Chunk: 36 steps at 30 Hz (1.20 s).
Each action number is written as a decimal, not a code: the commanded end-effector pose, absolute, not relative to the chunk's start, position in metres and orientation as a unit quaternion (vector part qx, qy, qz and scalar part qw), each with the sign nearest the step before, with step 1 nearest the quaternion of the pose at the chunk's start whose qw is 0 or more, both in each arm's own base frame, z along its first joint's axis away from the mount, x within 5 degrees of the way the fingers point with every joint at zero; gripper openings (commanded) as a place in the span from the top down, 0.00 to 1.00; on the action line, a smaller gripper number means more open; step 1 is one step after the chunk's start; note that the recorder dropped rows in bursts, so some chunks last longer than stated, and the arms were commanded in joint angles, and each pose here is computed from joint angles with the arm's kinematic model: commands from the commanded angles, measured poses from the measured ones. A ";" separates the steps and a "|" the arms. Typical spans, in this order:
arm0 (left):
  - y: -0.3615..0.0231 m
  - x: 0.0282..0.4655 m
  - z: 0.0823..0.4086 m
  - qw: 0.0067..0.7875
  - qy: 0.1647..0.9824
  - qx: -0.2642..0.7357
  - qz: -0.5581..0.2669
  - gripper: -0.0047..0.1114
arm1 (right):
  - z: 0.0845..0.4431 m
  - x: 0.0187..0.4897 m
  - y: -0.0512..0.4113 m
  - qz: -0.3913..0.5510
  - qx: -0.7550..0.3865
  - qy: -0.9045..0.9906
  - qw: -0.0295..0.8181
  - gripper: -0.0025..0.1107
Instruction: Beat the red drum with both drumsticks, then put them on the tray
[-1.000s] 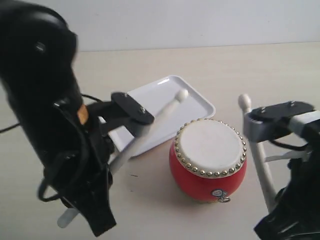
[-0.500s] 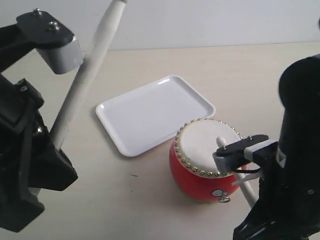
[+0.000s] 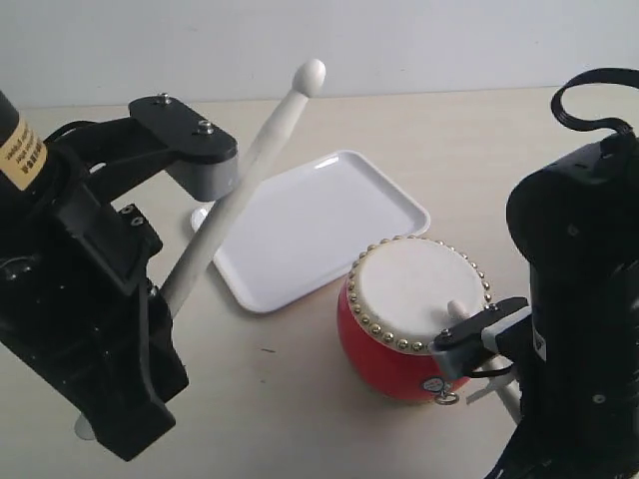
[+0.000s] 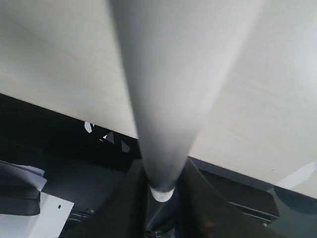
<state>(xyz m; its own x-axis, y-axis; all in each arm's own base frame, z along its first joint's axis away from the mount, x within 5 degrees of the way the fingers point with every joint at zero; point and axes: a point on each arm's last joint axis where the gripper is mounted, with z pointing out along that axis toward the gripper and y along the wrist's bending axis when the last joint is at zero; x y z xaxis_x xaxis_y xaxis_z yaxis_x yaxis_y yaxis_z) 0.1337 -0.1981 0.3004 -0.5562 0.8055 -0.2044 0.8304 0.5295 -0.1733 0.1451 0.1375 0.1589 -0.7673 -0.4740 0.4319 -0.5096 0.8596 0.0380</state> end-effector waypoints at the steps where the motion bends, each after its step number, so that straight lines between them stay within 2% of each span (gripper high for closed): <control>1: -0.202 0.138 0.293 0.042 0.865 0.487 -0.112 0.96 | 0.189 0.138 0.131 0.009 0.276 -0.949 0.152 0.98; 6: -0.220 0.153 0.252 -0.028 0.858 0.507 -0.079 0.96 | 0.238 0.118 0.117 -0.055 0.276 -0.959 0.035 0.98; 10: -0.236 0.165 0.201 -0.112 0.847 0.517 -0.048 0.96 | 0.261 0.104 0.105 -0.086 0.266 -0.960 -0.030 0.98; 14: -0.251 0.178 0.163 -0.161 0.841 0.516 -0.026 0.96 | 0.268 0.099 0.101 -0.096 0.266 -0.958 -0.052 0.98; 18: -0.259 0.184 0.149 -0.176 0.839 0.514 -0.020 0.96 | 0.268 0.099 0.101 -0.096 0.266 -0.958 -0.052 0.98; 22: -0.258 0.185 0.156 -0.163 0.841 0.516 -0.016 0.96 | 0.268 0.099 0.101 -0.096 0.266 -0.958 -0.052 0.98; 27: -0.250 0.179 0.196 -0.105 0.847 0.519 -0.037 0.96 | 0.268 0.099 0.101 -0.097 0.266 -0.958 -0.052 0.98; 32: -0.221 0.162 0.242 -0.029 0.844 0.535 -0.037 0.96 | 0.269 0.095 0.106 -0.131 0.257 -0.957 -0.036 0.98; 36: -0.190 0.159 0.268 0.031 0.857 0.515 -0.011 0.96 | 0.271 0.098 0.112 -0.157 0.261 -0.950 -0.065 0.98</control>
